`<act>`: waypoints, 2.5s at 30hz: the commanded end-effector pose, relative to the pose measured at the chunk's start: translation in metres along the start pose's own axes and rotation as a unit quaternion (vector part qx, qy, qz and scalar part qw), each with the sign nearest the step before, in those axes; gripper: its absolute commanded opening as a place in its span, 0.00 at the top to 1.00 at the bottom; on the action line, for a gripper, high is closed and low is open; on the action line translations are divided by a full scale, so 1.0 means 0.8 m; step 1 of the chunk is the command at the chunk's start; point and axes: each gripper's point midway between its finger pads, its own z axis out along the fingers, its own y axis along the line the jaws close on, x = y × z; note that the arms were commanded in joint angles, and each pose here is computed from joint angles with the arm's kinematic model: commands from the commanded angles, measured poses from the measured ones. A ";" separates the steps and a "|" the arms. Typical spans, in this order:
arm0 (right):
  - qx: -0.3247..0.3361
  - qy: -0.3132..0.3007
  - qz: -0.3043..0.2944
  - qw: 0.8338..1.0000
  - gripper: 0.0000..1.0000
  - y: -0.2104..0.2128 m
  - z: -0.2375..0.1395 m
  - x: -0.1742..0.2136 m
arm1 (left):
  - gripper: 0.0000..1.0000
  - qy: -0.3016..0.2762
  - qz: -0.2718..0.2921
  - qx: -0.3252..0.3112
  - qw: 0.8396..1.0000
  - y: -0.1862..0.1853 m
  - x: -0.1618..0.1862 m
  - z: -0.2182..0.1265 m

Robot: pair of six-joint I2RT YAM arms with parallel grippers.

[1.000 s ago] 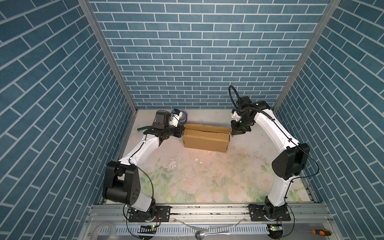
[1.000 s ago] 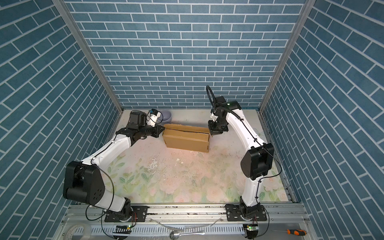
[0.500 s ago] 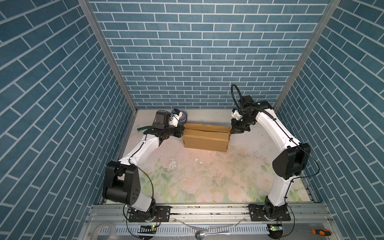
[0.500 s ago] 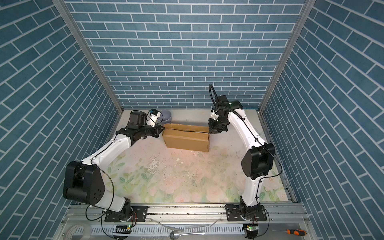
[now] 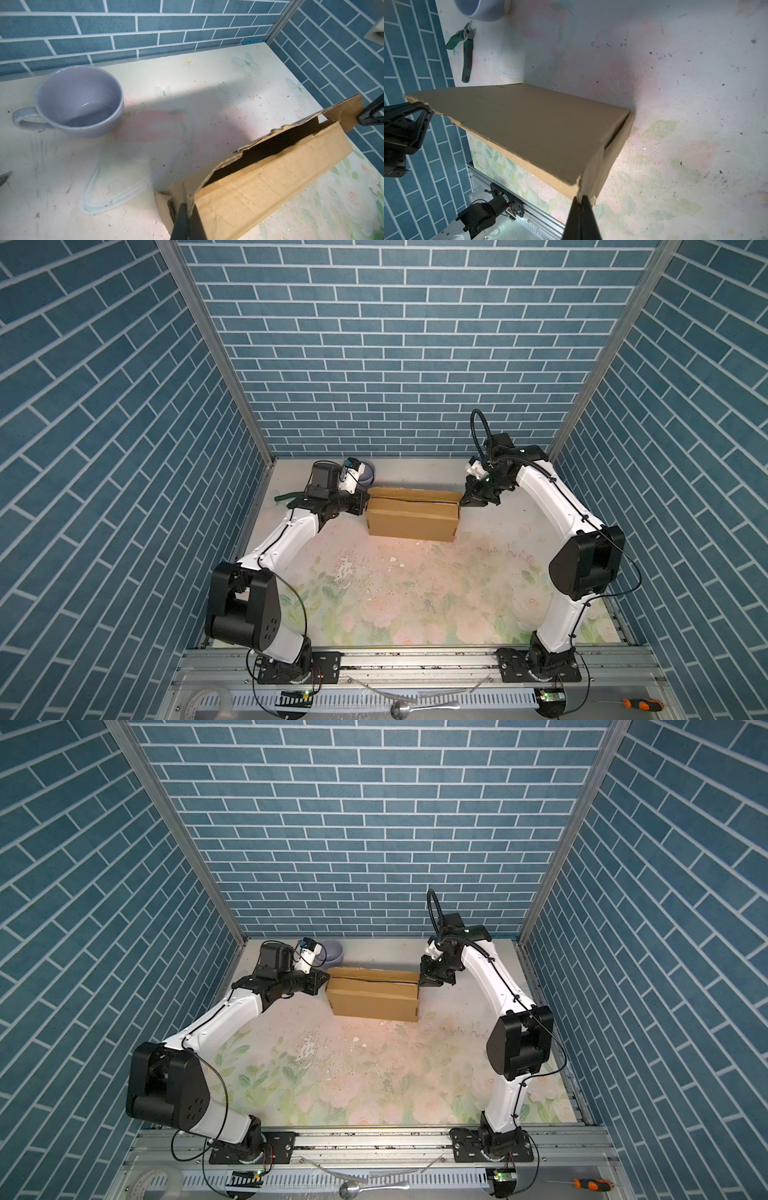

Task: Fold the paper box

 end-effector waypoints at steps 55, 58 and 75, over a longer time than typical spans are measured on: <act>-0.111 -0.002 0.040 0.993 1.00 0.028 -0.011 -0.008 | 1.00 0.048 -0.009 0.002 0.999 -0.004 0.032 0.009; -0.123 0.009 0.048 0.991 1.00 0.028 -0.005 -0.003 | 1.00 0.047 -0.009 0.002 0.999 -0.004 0.031 0.008; -0.035 0.011 0.064 0.997 1.00 -0.033 0.022 0.010 | 1.00 0.051 -0.014 0.002 0.999 -0.003 0.036 0.013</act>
